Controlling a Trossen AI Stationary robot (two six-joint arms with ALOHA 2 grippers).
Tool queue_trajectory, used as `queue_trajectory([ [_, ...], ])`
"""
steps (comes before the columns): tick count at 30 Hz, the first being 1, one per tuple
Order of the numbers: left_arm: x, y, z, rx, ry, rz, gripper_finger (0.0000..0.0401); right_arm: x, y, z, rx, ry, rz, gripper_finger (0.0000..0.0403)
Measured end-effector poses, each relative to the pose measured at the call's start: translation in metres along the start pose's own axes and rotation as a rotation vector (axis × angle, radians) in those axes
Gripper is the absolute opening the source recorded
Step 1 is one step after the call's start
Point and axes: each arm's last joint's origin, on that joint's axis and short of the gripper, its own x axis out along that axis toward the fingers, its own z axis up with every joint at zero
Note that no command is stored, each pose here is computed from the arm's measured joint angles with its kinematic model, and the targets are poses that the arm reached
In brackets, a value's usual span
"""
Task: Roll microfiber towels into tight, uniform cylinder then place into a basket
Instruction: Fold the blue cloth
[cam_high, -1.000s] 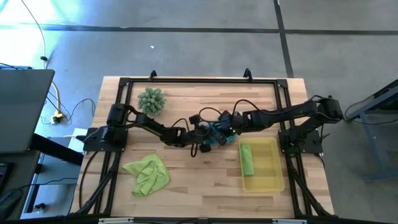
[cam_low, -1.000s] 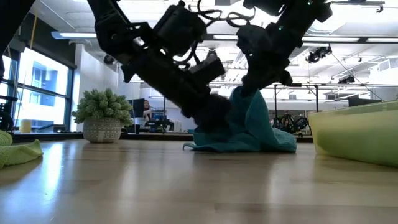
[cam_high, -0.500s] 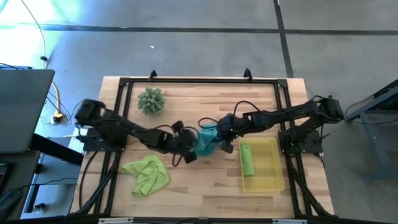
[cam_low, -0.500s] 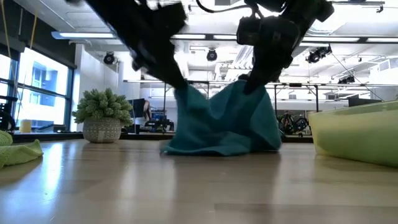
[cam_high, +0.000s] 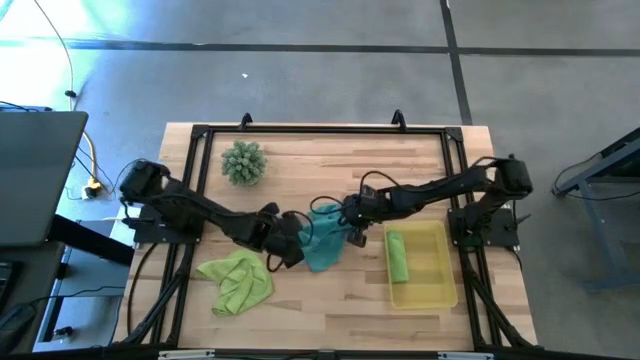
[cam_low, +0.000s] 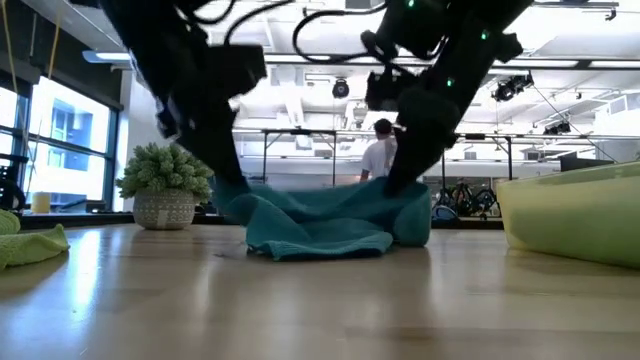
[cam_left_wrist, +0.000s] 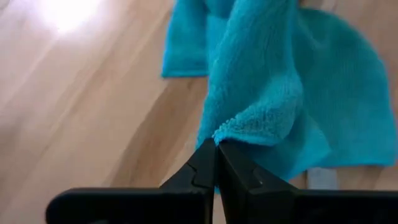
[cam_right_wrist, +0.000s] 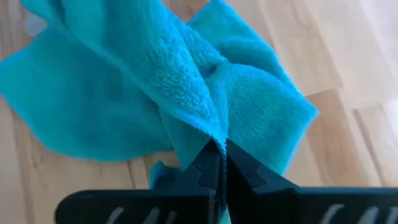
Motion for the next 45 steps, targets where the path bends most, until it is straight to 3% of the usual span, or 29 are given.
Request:
queue_trajectory([
  [5,0.015,-0.002,-0.009,0.049,0.018,0.088,0.0025,0.022,0.003,-0.003,-0.004,0.010,-0.005,0.0000],
  [10,0.019,0.009,-0.007,0.071,0.018,0.185,0.0071,0.038,0.004,0.000,-0.003,-0.033,-0.005,0.0000],
  [13,0.018,0.015,-0.001,0.106,0.009,0.206,0.0099,0.042,0.001,0.003,0.020,-0.079,-0.064,0.0000],
  [18,0.015,0.021,0.003,0.323,0.009,0.253,0.0121,0.044,-0.008,0.006,0.116,-0.141,-0.227,0.0000],
  [22,0.014,0.023,0.002,0.443,0.018,0.287,0.0124,0.045,-0.015,0.006,0.180,-0.146,-0.263,0.0000],
  [30,0.012,0.016,-0.002,0.582,0.053,0.222,0.0122,0.047,-0.018,0.004,0.280,-0.104,-0.186,0.0000],
  [33,0.009,0.012,-0.002,0.552,0.056,0.182,0.0122,0.047,-0.018,0.004,0.293,-0.104,-0.184,0.0000],
  [36,0.007,0.002,0.000,0.534,0.044,0.062,0.0122,0.047,-0.020,0.005,0.300,-0.104,-0.187,0.0000],
  [39,0.004,-0.009,0.002,0.551,-0.018,-0.018,0.0122,0.048,-0.025,0.005,0.385,-0.110,-0.193,0.0000],
  [45,0.010,-0.017,0.011,0.535,-0.134,-0.014,0.0122,0.048,-0.032,0.007,0.506,-0.119,-0.191,0.0000],
])
